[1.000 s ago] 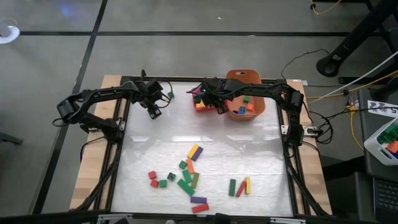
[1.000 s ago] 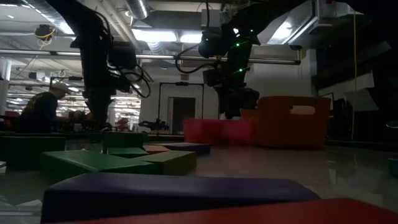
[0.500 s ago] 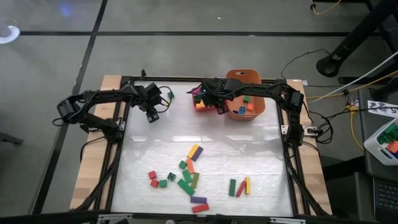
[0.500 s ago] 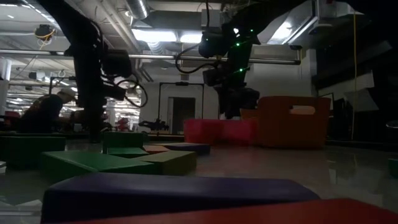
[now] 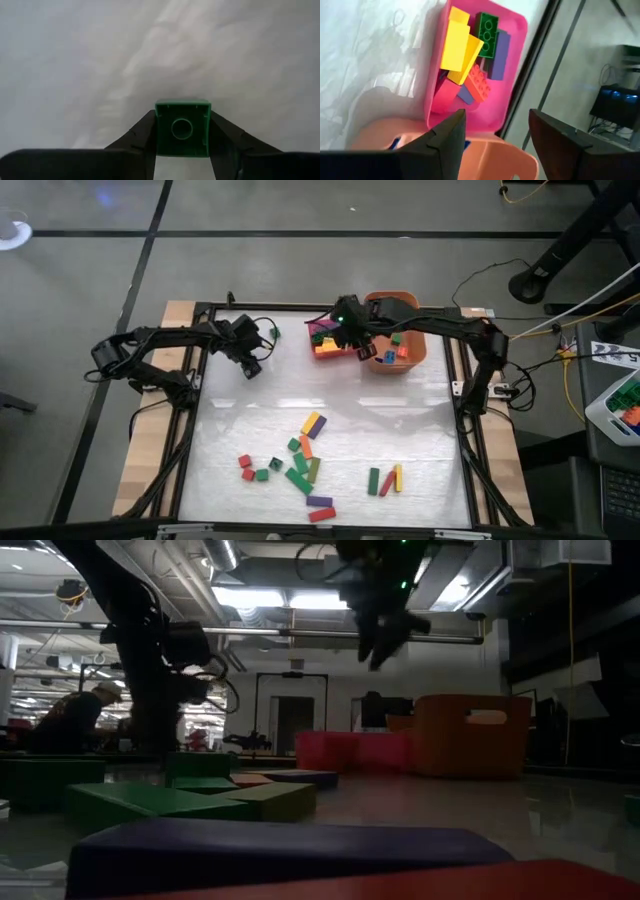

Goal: Sort blocks by size
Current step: Put the small green game piece into the orange bin

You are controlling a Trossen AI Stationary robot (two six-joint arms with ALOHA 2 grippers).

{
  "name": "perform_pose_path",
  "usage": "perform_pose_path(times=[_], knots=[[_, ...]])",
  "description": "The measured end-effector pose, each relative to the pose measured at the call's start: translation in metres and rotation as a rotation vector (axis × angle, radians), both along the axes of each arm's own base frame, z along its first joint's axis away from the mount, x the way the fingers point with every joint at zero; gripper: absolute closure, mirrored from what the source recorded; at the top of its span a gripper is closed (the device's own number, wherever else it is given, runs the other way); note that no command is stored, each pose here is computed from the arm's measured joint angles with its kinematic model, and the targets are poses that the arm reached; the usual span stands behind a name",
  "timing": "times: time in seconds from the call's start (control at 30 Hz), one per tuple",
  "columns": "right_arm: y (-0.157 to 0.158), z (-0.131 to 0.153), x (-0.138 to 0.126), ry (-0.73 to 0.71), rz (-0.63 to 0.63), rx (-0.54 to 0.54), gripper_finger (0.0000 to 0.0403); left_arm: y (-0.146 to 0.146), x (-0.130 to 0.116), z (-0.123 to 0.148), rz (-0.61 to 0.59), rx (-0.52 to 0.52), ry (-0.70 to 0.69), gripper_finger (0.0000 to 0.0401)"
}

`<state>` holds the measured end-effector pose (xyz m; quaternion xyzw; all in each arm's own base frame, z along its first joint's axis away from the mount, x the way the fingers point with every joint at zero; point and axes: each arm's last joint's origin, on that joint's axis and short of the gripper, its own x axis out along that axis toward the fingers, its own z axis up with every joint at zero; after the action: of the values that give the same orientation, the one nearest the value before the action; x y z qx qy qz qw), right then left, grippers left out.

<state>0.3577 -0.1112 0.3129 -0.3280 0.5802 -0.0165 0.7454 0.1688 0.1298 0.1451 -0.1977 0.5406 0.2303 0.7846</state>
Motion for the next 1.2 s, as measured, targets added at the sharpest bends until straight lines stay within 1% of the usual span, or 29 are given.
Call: perform_pose_path(times=[0.07,0.17,0.23,0.33,0.43,0.5,0.6,0.7,0.8,0.93,1.0,1.07,1.13,1.2], knots=[[0.008,0.011,-0.006,-0.01,0.015,-0.003,0.0189,-0.001,0.01,0.003,-0.001,-0.056,-0.134,0.0284],[0.021,0.024,-0.016,-0.026,0.019,0.007,0.0189,-0.001,0.031,0.014,-0.009,-0.073,-0.385,0.0284],[0.031,0.03,-0.022,-0.028,0.007,0.024,0.0189,-0.003,0.048,0.025,-0.023,-0.037,-0.554,0.0284],[0.046,0.036,-0.031,-0.013,-0.005,0.051,0.0189,-0.01,0.072,0.041,-0.1,0.035,-0.777,0.0284],[0.061,0.038,-0.04,0.026,-0.013,0.076,0.0189,-0.016,0.096,0.054,-0.155,0.098,-0.908,0.0284],[0.07,0.039,-0.044,0.056,-0.016,0.09,0.0189,-0.018,0.115,0.062,-0.163,0.158,-0.953,0.0284],[0.083,0.038,-0.049,0.089,-0.022,0.096,0.0189,-0.016,0.147,0.068,-0.196,0.226,-0.978,0.0284],[0.095,0.038,-0.052,0.121,-0.036,0.065,0.0189,-0.009,0.185,0.073,-0.229,0.26,-1.009,0.0284],[0.108,0.038,-0.055,0.134,-0.055,0.029,0.0189,0.002,0.221,0.073,-0.23,0.279,-1.031,0.0282],[0.127,0.037,-0.063,0.178,-0.066,0.003,0.0189,0.017,0.262,0.062,-0.228,0.287,-1.043,0.0261],[0.136,0.036,-0.067,0.197,-0.082,0.006,0.0189,0.023,0.28,0.057,-0.226,0.291,-1.055,0.025],[0.145,0.035,-0.069,0.178,-0.106,0.016,0.0189,0.028,0.293,0.053,-0.224,0.291,-1.064,0.0241],[0.156,0.034,-0.07,0.163,-0.12,0.043,0.0189,0.031,0.301,0.051,-0.225,0.293,-1.068,0.0232],[0.17,0.034,-0.072,0.164,-0.098,0.085,0.0189,0.032,0.305,0.051,-0.229,0.293,-1.051,0.0223]])
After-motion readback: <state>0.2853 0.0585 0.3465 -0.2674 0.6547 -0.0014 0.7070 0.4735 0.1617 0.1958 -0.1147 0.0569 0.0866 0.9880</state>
